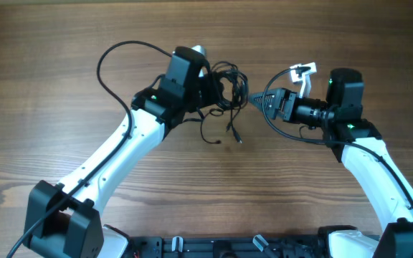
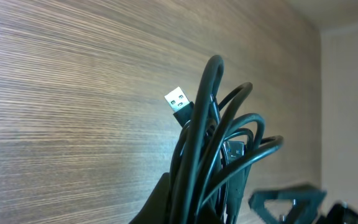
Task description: Untangle cables
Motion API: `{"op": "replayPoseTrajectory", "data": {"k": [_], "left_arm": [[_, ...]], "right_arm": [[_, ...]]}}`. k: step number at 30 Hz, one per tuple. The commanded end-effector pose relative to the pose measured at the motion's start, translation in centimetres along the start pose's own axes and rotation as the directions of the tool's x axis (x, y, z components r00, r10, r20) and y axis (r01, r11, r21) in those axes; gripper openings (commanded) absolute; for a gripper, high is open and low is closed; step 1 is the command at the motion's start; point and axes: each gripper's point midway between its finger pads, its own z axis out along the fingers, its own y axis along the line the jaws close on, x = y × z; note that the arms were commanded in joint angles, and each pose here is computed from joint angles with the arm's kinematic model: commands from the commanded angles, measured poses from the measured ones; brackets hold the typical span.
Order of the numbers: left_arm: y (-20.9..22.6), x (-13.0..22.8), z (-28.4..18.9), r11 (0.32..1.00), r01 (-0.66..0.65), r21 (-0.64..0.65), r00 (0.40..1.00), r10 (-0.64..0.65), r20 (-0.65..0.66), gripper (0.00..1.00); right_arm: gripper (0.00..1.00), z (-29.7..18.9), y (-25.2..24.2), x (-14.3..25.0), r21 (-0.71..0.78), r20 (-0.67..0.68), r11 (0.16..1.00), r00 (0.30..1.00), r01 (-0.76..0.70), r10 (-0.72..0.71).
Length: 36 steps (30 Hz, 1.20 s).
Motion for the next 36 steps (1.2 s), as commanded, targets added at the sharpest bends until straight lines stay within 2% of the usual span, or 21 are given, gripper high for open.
{"op": "replayPoseTrajectory", "data": {"k": [1, 5, 8, 10, 12, 13, 15, 17, 18, 21, 24, 26, 27, 28, 34, 36], "left_arm": [[0.5, -0.6, 0.3, 0.987, 0.159, -0.009, 0.987, -0.159, 0.023, 0.04], [-0.4, 0.2, 0.6, 0.988, 0.153, -0.019, 0.988, -0.152, 0.041, 0.04], [-0.4, 0.7, 0.8, 0.990, 0.126, -0.068, 0.989, -0.121, 0.085, 0.04], [-0.1, 0.3, 0.7, 0.981, 0.173, -0.086, 0.979, -0.162, 0.123, 0.04], [0.1, 0.0, 0.7, 0.964, 0.253, -0.079, 0.961, -0.240, 0.139, 0.04], [0.3, -0.1, 0.7, 0.957, 0.280, -0.077, 0.953, -0.268, 0.144, 0.04], [0.2, -0.1, 0.6, 0.951, 0.304, -0.064, 0.947, -0.294, 0.130, 0.04], [0.0, 0.2, 0.7, 0.953, 0.296, -0.058, 0.951, -0.289, 0.107, 0.04], [0.1, 0.2, 0.7, 0.960, 0.275, -0.061, 0.958, -0.268, 0.106, 0.04], [1.4, -0.9, 0.4, 0.974, 0.210, -0.089, 0.973, -0.199, 0.121, 0.04], [2.3, -2.1, 0.1, 0.993, 0.065, -0.101, 0.992, -0.053, 0.112, 0.04], [0.7, -1.5, 0.2, 0.982, -0.189, -0.025, 0.981, 0.190, 0.048, 0.04], [-0.5, -0.6, 0.2, 0.952, -0.303, 0.046, 0.953, 0.303, 0.016, 0.04], [-1.5, 0.1, 0.1, 0.925, -0.365, 0.108, 0.930, 0.367, -0.003, 0.04], [-2.9, 1.8, 0.2, 0.894, -0.413, 0.172, 0.905, 0.423, -0.029, 0.04], [-4.1, 2.9, 0.1, 0.867, -0.439, 0.235, 0.887, 0.460, -0.041, 0.04]], "right_arm": [[1.00, 0.6, 2.1, 1.0, -0.063, -0.044, 0.996, 0.997, 0.057, -0.060], [1.00, 4.0, 0.7, 1.7, 0.160, -0.006, 0.977, 0.990, 0.142, -0.143], [1.00, 5.7, 1.0, 2.4, 0.255, 0.007, 0.945, 0.977, 0.206, -0.215], [1.00, 6.3, 0.3, 3.2, 0.350, 0.003, 0.910, 0.971, 0.224, -0.240], [0.97, 6.3, -0.9, 4.1, 0.482, -0.004, 0.841, 0.960, 0.247, -0.280], [0.87, 6.3, -1.1, 4.3, 0.511, -0.007, 0.820, 0.955, 0.257, -0.295], [0.59, 6.3, -1.2, 4.6, 0.557, -0.013, 0.781, 0.943, 0.282, -0.332], [0.17, 6.4, -1.1, 4.7, 0.554, -0.030, 0.771, 0.933, 0.314, -0.358], [0.05, 6.3, -1.2, 4.7, 0.558, -0.033, 0.770, 0.935, 0.310, -0.353], [0.04, 5.2, -0.5, 5.0, 0.537, -0.043, 0.787, 0.942, 0.303, -0.334], [0.04, 3.9, 3.0, 5.8, 0.389, -0.080, 0.843, 0.925, 0.371, -0.370], [0.04, 2.5, 6.5, 6.1, 0.246, -0.064, 0.878, 0.910, 0.412, -0.409], [0.04, 1.7, 7.4, 5.8, 0.226, -0.039, 0.881, 0.907, 0.416, -0.418], [0.04, 0.9, 8.0, 5.4, 0.224, -0.009, 0.879, 0.903, 0.420, -0.429], [0.04, -1.4, 9.3, 2.7, 0.244, 0.116, 0.873, 0.881, 0.422, -0.458], [0.05, -1.6, 8.1, 1.3, 0.312, 0.157, 0.874, 0.887, 0.372, -0.434]]}}
